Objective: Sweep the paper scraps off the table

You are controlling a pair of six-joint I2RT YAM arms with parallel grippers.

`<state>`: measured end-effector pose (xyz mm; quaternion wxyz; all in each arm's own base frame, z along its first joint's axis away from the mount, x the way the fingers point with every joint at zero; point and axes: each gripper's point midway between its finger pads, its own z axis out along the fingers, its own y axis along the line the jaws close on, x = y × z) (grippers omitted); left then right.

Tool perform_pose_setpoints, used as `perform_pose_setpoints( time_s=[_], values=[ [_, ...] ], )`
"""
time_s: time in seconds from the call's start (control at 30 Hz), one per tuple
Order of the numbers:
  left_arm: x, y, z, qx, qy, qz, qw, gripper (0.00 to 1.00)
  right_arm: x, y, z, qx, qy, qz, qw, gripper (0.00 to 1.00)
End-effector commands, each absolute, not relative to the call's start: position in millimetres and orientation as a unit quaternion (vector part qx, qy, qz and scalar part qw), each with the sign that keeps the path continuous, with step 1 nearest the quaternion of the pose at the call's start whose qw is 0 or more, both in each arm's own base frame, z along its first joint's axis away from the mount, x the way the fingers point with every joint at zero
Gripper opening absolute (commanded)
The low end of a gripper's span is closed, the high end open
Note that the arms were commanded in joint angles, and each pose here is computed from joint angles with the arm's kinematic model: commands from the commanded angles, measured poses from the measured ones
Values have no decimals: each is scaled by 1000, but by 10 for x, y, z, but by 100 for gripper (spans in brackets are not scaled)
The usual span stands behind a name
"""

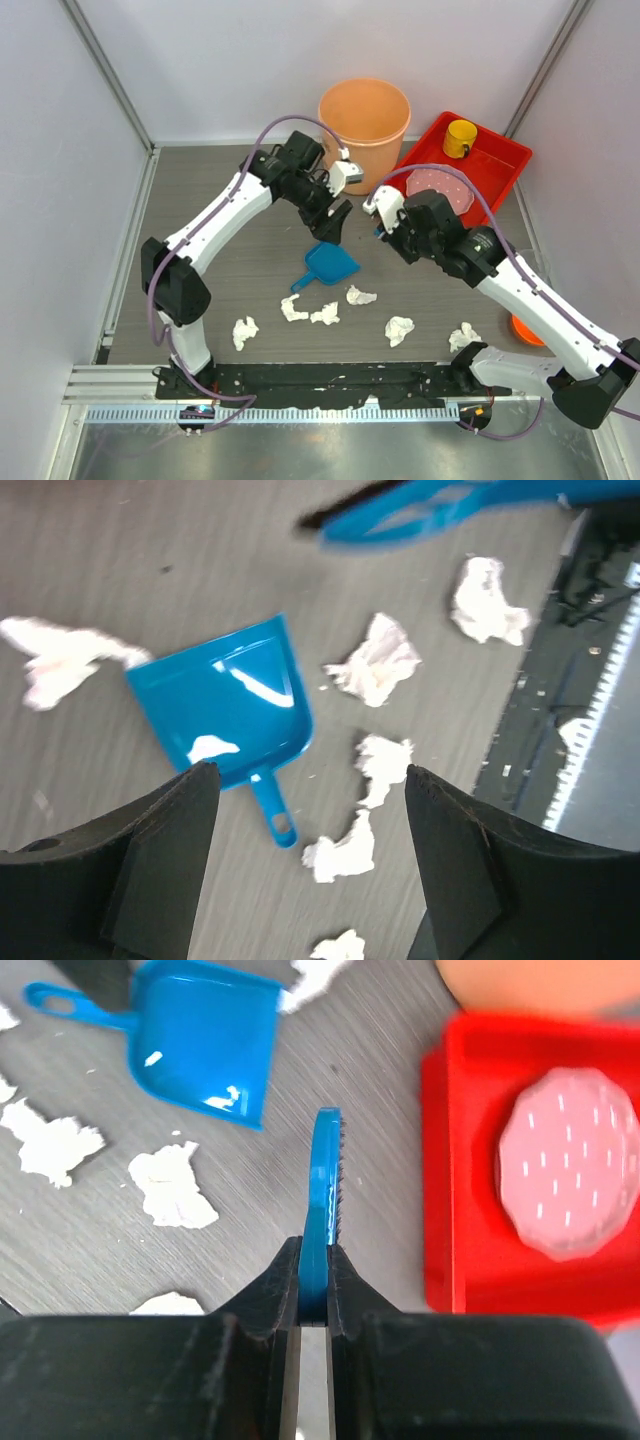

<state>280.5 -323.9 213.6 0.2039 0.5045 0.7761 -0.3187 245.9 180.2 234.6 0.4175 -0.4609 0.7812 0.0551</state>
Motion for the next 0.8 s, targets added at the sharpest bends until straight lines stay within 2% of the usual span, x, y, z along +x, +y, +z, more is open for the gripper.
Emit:
perform_pose_setpoints(
  time_s=[0.0, 0.1, 0.33, 0.43, 0.53, 0.6, 0.77],
  values=[
    [3014, -3000, 2272, 492, 790, -243, 274, 78, 2504, 1322, 2690, -231, 862, 6, 450, 1],
    [2948, -2832, 2006, 490, 805, -216, 256, 77, 2438, 967, 2744, -89, 890, -15, 448, 1],
    [2858, -2545, 1700, 492, 812, -177, 260, 77, 2337, -167, 2780, 107, 891, -118, 425, 1],
    [2833, -2439, 1616, 491, 816, -167, 256, 77, 2403, -397, 2751, 146, 888, -141, 412, 1],
    [2775, -2366, 1515, 491, 820, -165, 243, 76, 2531, -480, 2479, 169, 896, -134, 387, 1],
    [2708, -2331, 1422, 496, 821, -167, 229, 76, 2737, -447, 2391, 177, 892, -105, 402, 1],
    [2678, -2255, 1374, 500, 823, -155, 221, 73, 3022, -713, 2058, 233, 881, -117, 395, 1]
  ],
)
